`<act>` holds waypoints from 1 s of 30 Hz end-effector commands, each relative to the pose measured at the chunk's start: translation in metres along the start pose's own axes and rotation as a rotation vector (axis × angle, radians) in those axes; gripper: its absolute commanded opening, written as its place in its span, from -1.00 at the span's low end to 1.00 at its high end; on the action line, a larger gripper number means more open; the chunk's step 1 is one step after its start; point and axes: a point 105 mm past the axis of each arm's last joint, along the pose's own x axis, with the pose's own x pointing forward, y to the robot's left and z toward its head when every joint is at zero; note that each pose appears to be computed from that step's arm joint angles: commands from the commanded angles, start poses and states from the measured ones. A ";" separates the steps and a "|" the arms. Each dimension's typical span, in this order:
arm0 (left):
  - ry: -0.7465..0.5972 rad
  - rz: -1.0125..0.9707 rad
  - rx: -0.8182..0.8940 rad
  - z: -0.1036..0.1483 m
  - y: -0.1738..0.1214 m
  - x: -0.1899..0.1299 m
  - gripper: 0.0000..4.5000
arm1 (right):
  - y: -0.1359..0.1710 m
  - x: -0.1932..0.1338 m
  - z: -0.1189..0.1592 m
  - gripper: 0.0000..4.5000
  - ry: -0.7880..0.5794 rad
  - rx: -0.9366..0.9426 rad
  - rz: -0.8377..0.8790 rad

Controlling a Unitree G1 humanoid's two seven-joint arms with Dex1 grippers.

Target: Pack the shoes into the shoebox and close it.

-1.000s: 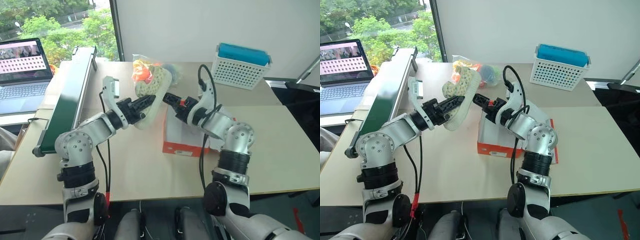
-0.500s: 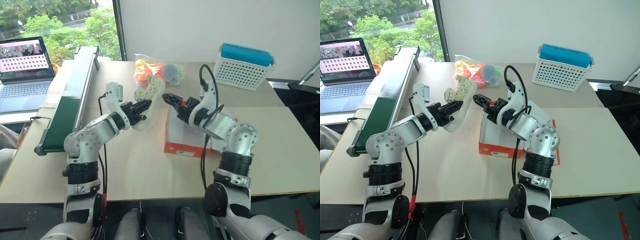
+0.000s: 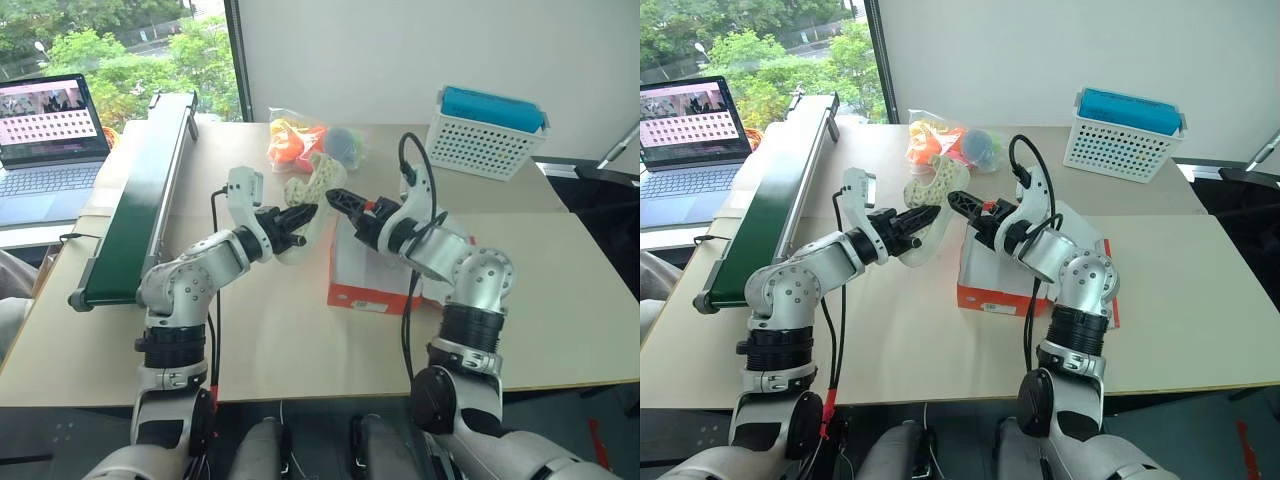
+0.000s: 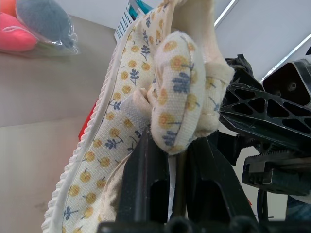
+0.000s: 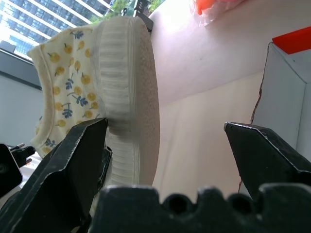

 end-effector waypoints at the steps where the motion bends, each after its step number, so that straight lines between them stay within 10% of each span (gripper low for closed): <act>1: -0.031 -0.104 0.040 0.009 -0.026 0.002 -0.99 | 0.014 0.004 0.019 1.00 -0.073 -0.011 0.044; 17: -0.021 -0.101 0.041 0.008 -0.026 0.003 -0.99 | 0.037 0.017 0.020 1.00 -0.097 0.035 0.129; 30: -0.017 -0.096 0.041 0.007 -0.026 0.003 -1.00 | 0.038 0.016 0.017 -0.63 -0.095 0.033 0.135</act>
